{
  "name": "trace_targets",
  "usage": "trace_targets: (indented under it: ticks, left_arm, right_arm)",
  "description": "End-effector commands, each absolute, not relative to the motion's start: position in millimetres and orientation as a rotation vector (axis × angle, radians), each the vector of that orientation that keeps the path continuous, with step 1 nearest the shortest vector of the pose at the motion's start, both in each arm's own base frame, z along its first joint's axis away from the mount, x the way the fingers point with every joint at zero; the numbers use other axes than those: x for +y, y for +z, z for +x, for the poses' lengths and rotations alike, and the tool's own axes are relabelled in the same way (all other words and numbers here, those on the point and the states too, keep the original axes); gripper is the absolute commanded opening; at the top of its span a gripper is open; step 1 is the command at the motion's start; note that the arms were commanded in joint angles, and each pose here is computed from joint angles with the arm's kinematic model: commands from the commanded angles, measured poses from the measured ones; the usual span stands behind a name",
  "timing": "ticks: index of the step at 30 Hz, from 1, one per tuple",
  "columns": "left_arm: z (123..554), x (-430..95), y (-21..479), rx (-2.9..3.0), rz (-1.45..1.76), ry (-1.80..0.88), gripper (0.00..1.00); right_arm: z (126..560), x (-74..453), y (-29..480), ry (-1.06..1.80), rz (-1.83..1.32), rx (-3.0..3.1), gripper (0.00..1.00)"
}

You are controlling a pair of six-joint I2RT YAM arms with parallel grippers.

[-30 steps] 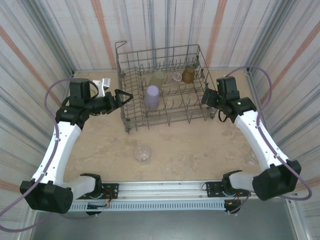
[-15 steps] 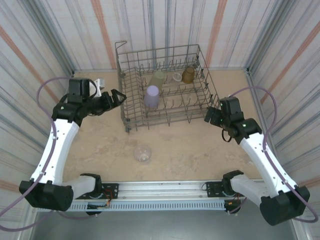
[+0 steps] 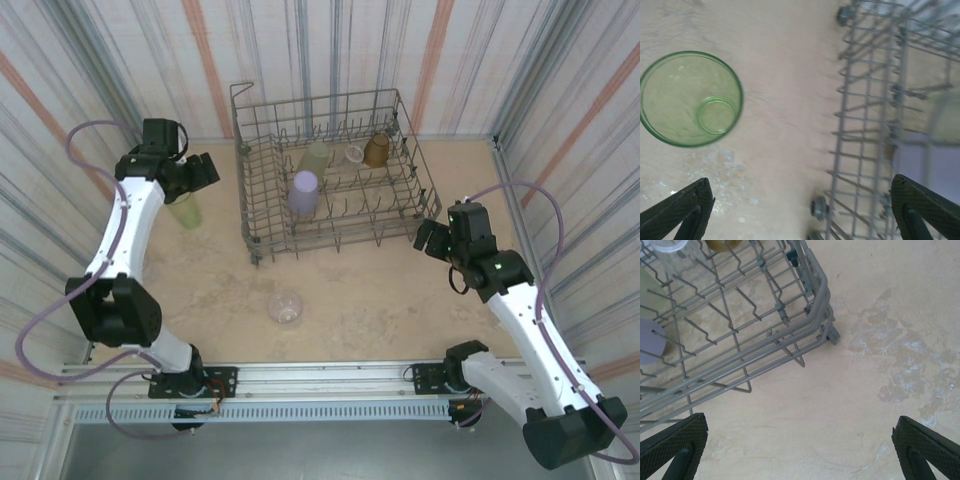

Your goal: Load the cups into the dish rack

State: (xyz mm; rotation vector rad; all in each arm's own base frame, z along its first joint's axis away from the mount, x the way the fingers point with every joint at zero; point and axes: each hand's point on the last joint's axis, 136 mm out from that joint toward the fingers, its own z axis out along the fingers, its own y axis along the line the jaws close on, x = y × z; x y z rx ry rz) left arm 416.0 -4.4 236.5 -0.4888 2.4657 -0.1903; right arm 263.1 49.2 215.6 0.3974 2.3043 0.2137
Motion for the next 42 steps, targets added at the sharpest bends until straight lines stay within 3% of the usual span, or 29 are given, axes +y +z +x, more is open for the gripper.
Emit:
trace_targets:
  ticks: [1,9,12,16,23,25,34,42]
  left_arm:
    - [433,18,229,2.43,-0.545,-0.125,0.9]
    - [472,24,182,2.533,-0.51,-0.078,0.83]
    - [480,26,166,2.59,-0.496,-0.047,0.75]
    - [482,41,146,2.648,-0.552,0.053,0.59]
    - [486,43,143,2.652,-0.574,0.014,0.09]
    - [485,43,149,2.64,-0.572,0.015,0.0]
    - [472,31,210,2.53,-0.539,-0.075,0.0]
    - [465,-5,271,2.339,-0.467,-0.446,0.0]
  right_arm:
    - [256,41,215,0.184,0.403,2.292,0.99]
    - [256,39,213,0.187,0.408,2.291,0.99]
    - [256,38,211,0.189,0.415,2.291,0.99]
    - [256,38,211,0.197,0.418,2.285,0.99]
    - [255,39,214,0.209,0.416,2.278,0.99]
    - [255,39,215,0.211,0.419,2.276,0.99]
    - [256,41,217,0.23,0.423,2.271,0.99]
    - [255,44,220,0.249,0.415,2.278,0.99]
